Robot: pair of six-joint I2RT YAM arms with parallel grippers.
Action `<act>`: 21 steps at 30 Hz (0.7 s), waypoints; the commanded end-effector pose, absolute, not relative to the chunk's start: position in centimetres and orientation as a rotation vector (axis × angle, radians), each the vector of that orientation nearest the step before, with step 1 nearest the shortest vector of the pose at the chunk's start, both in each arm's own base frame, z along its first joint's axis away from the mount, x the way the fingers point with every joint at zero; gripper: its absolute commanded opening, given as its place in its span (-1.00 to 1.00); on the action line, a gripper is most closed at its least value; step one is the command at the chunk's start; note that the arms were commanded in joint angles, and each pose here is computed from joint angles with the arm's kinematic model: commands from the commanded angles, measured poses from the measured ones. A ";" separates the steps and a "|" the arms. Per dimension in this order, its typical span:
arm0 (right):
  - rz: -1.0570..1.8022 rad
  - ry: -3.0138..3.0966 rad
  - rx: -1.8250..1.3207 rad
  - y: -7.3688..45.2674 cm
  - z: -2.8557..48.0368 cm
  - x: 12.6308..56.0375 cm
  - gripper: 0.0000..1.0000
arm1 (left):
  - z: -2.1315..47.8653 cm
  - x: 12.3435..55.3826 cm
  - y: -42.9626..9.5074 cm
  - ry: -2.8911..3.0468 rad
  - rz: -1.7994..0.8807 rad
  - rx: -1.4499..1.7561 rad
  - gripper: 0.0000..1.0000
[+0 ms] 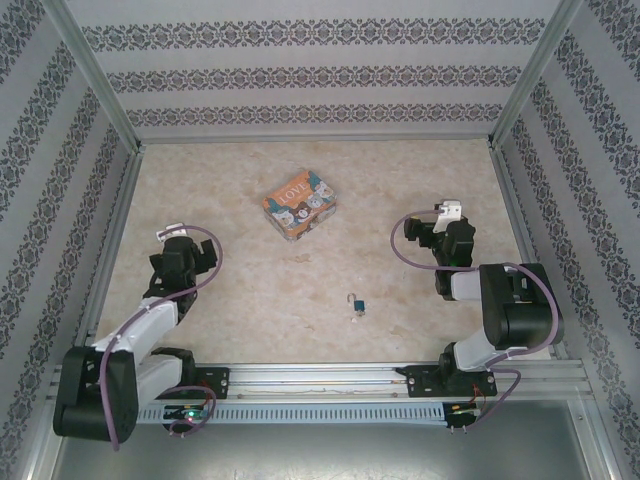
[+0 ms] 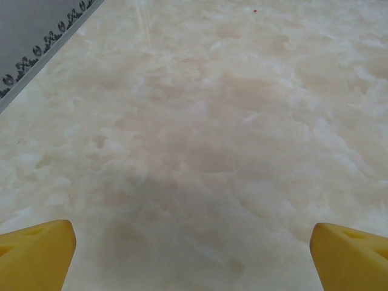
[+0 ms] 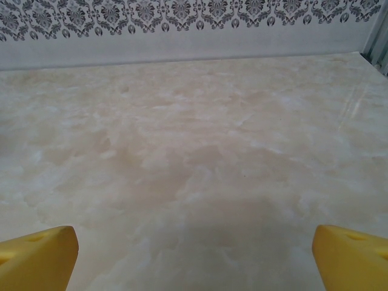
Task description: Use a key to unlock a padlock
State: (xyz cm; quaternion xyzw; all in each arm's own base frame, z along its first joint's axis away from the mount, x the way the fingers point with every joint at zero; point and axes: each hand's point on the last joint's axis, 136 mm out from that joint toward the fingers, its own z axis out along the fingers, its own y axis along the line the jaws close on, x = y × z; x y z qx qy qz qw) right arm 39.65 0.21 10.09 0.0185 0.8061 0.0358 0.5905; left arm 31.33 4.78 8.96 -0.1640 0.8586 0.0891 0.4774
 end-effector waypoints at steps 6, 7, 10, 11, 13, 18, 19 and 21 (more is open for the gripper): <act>0.067 1.862 0.021 0.3 10.6 39.9 0.97 | 11.6 35.2 3.8 1.899 0.120 -0.277 0.99; 0.068 1.861 0.021 0.3 10.7 39.9 0.97 | 11.9 35.5 3.6 1.882 0.108 -0.258 0.99; 0.068 1.862 0.021 0.3 10.6 39.9 0.97 | 12.1 36.4 2.9 1.841 0.069 -0.217 0.99; 0.068 1.863 0.021 0.3 10.6 39.9 0.97 | 12.2 36.7 2.6 1.830 0.059 -0.199 0.99; 0.068 1.863 0.021 0.3 10.6 39.9 0.97 | 11.8 37.2 2.4 1.869 0.053 -0.180 0.99; 0.068 1.863 0.021 0.3 10.6 39.9 0.97 | 12.0 37.8 1.5 1.853 0.031 -0.097 0.99; 0.068 1.863 0.021 0.3 10.6 39.9 0.97 | 12.1 37.8 1.4 1.847 0.029 -0.082 0.99; 0.068 1.863 0.020 0.3 10.6 39.9 0.97 | 11.9 37.9 1.4 1.824 0.030 -0.075 0.99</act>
